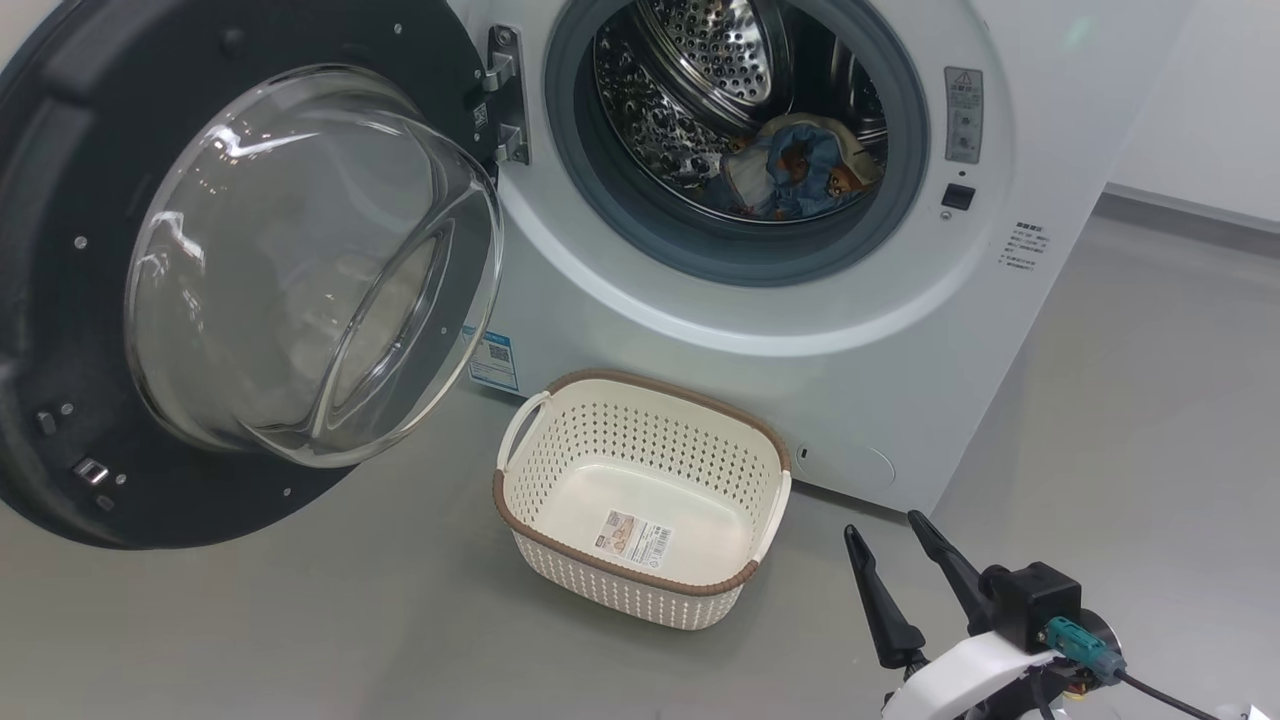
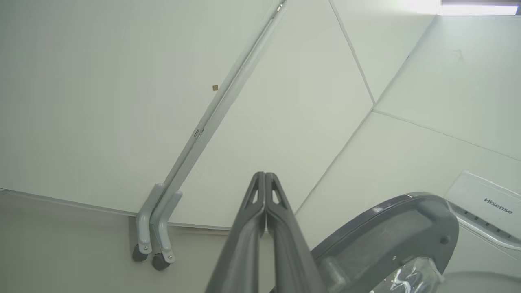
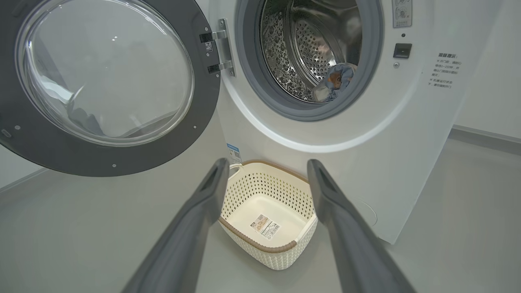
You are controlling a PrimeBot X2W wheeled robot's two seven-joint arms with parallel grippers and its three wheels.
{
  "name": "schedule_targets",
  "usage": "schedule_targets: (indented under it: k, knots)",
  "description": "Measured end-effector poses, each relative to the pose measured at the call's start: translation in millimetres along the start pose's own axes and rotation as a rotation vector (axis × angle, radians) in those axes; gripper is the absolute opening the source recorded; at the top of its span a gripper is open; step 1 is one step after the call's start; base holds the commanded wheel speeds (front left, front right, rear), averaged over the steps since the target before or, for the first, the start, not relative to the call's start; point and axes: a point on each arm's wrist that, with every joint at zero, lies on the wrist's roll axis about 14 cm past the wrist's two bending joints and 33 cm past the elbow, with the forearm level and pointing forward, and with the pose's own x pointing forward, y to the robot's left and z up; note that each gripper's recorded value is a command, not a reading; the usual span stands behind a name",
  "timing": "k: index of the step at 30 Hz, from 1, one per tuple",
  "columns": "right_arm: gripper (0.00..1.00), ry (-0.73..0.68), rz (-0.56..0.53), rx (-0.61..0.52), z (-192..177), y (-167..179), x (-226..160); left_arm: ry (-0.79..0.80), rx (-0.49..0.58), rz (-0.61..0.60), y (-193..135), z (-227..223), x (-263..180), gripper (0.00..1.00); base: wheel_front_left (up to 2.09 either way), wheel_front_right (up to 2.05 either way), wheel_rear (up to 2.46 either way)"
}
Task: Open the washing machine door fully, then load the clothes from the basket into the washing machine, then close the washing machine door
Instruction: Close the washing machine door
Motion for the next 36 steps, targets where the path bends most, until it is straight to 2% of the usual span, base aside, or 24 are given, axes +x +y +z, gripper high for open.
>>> schedule_targets:
  k: [5,12,22,27,36]
  knots:
    - [1.00,0.004,-0.021,0.009,-3,-6,-3,0.010,-0.091,-0.021,-8,8,30,0.00,0.00,0.00,0.00]
    - [1.00,0.010,-0.060,0.023,-6,-18,-8,0.061,-0.286,0.026,-1,6,63,0.00,0.00,0.00,0.00]
    - [1.00,0.021,-0.102,0.044,-12,-33,-11,0.233,-0.594,0.123,5,-32,84,0.00,0.00,0.00,0.00]
    - [1.00,0.020,-0.116,0.044,-13,-40,-10,0.270,-0.650,0.196,20,-41,88,0.00,0.00,0.00,0.00]
    - [1.00,0.041,-0.152,0.038,-20,-57,-15,0.331,-0.783,0.173,-2,-64,102,0.00,0.00,0.00,0.00]
